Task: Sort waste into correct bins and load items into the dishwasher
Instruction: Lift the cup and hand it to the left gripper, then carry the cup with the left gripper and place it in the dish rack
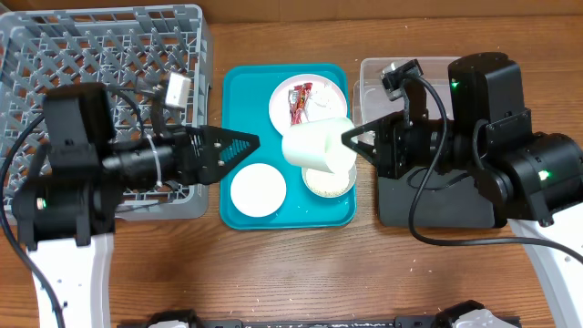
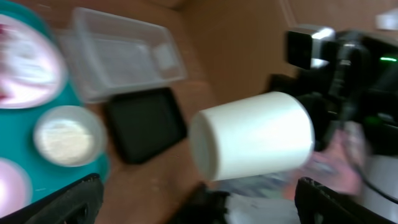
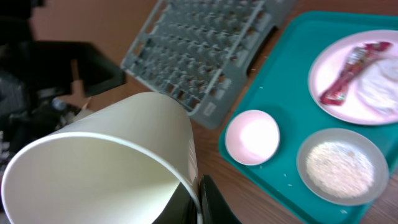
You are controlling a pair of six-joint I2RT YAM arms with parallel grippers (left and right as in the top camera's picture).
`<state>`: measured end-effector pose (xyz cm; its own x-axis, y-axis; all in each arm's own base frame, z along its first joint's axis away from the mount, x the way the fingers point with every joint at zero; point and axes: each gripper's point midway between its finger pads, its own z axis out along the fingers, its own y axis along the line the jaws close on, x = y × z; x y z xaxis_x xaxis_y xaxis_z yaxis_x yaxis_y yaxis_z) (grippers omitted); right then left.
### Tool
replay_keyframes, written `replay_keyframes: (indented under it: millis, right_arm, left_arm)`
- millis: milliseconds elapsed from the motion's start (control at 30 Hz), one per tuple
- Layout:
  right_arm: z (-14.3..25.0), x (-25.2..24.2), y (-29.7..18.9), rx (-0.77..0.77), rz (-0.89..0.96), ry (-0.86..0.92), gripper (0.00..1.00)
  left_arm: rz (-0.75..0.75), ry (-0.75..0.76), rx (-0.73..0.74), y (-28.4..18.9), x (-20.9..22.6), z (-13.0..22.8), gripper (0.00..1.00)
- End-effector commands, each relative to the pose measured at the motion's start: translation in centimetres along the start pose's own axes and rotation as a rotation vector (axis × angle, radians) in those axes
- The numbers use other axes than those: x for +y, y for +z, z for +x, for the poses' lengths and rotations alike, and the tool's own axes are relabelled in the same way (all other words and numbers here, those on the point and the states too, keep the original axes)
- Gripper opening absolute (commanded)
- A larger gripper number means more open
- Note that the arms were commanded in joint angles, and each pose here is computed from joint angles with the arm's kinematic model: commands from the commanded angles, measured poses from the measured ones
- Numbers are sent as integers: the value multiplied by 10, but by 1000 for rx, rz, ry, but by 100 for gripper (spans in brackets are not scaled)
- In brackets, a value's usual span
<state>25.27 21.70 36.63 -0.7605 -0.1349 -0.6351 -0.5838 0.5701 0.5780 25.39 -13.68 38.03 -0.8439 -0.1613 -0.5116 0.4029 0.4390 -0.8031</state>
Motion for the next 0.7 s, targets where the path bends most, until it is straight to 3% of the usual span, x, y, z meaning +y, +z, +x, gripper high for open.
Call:
replay_keyframes:
  millis: [0,167,433,600,667]
  right_arm:
    - [-1,42,-9,-4,-223,-135,4]
    - [-7,72,-13,-19,-397,-208,4]
    - [-9,83,1,16,-524,-231,4]
    - [-8,82,14,45,-548,-221,4]
    - [-8,81,16,48,-548,-219,4]
  left_arm:
    - [409,81,41,-15,-48,1,100]
    - [418,17,70,-10,-45,5,100]
    - [470,98,135,-7,-78,32,100]
    - [479,126,140,-9,-85,37,96]
    - [478,122,140,-9,-85,37,89]
